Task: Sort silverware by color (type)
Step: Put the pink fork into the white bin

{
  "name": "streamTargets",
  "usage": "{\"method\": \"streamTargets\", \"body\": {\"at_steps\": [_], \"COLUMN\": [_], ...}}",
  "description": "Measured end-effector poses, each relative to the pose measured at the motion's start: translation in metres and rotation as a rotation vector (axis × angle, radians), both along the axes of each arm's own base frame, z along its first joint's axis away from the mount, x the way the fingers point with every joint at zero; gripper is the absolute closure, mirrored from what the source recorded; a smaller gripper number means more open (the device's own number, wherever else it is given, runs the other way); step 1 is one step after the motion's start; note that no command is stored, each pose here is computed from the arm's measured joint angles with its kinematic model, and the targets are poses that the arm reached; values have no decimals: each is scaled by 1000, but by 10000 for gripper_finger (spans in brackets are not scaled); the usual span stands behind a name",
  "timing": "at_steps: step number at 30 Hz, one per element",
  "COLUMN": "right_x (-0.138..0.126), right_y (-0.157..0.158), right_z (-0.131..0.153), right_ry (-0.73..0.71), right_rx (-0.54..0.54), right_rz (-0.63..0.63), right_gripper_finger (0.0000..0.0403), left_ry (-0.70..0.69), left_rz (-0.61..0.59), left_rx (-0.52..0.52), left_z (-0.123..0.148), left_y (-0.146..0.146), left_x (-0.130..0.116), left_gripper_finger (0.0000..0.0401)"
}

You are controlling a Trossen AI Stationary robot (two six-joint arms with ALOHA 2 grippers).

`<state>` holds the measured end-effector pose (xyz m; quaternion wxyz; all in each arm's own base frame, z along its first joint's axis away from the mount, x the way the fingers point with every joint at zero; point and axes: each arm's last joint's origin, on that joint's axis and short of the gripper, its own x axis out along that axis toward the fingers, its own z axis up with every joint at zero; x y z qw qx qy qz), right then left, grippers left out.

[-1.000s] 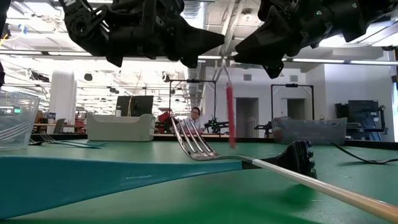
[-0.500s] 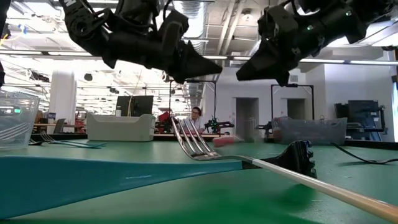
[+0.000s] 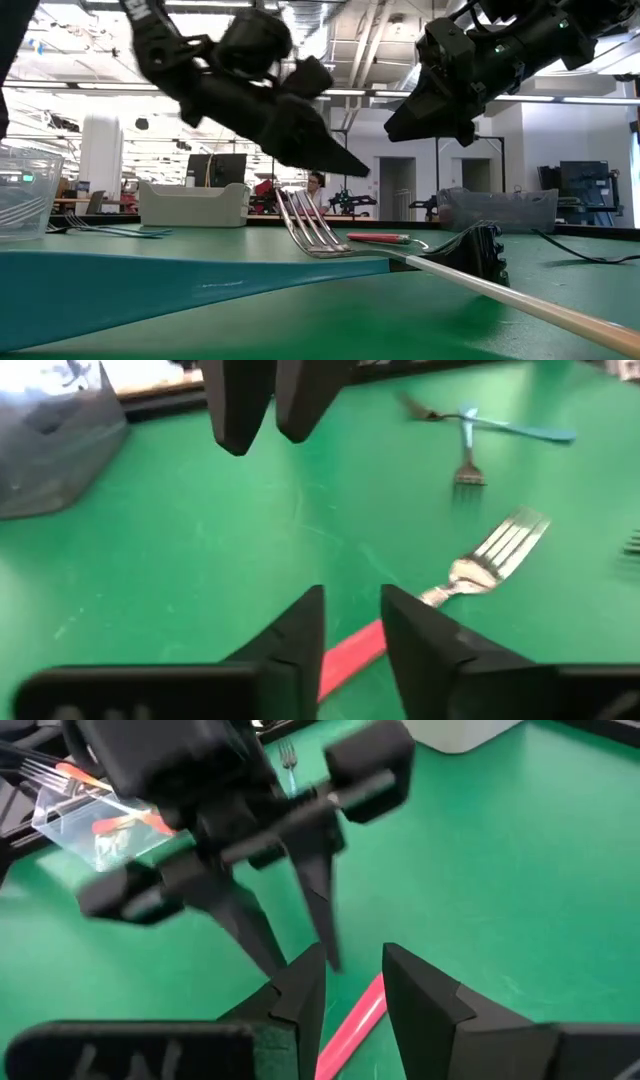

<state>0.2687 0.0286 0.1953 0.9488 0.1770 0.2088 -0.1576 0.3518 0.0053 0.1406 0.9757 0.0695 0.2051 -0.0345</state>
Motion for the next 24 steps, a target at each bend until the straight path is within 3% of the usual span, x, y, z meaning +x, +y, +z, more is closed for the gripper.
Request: {"method": "streamTargets", "body": {"at_steps": [3, 6, 10, 12, 18, 24], "right_x": [-1, -5, -10, -12, -13, -13], "right_y": [3, 9, 13, 15, 16, 13], "right_z": [-1, -6, -11, -13, -14, -15], "right_ry": [7, 58, 125, 148, 165, 170], "right_rx": [21, 31, 55, 58, 56, 53], "right_rz": [-1, 11, 9, 10, 12, 6], "right_gripper_finger": [274, 274, 274, 274, 274, 274], "left_ry": [91, 257, 397, 399, 462, 518], "left_rz": [-10, -70, -132, -140, -201, -197], "left_rx": [21, 111, 184, 186, 110, 69], "left_z": [-6, -15, -22, -22, -27, -30], "left_y": [1, 1, 4, 7, 16, 20], "left_x": [18, 33, 51, 61, 71, 66], "left_gripper_finger": [266, 227, 201, 198, 218, 301]}}
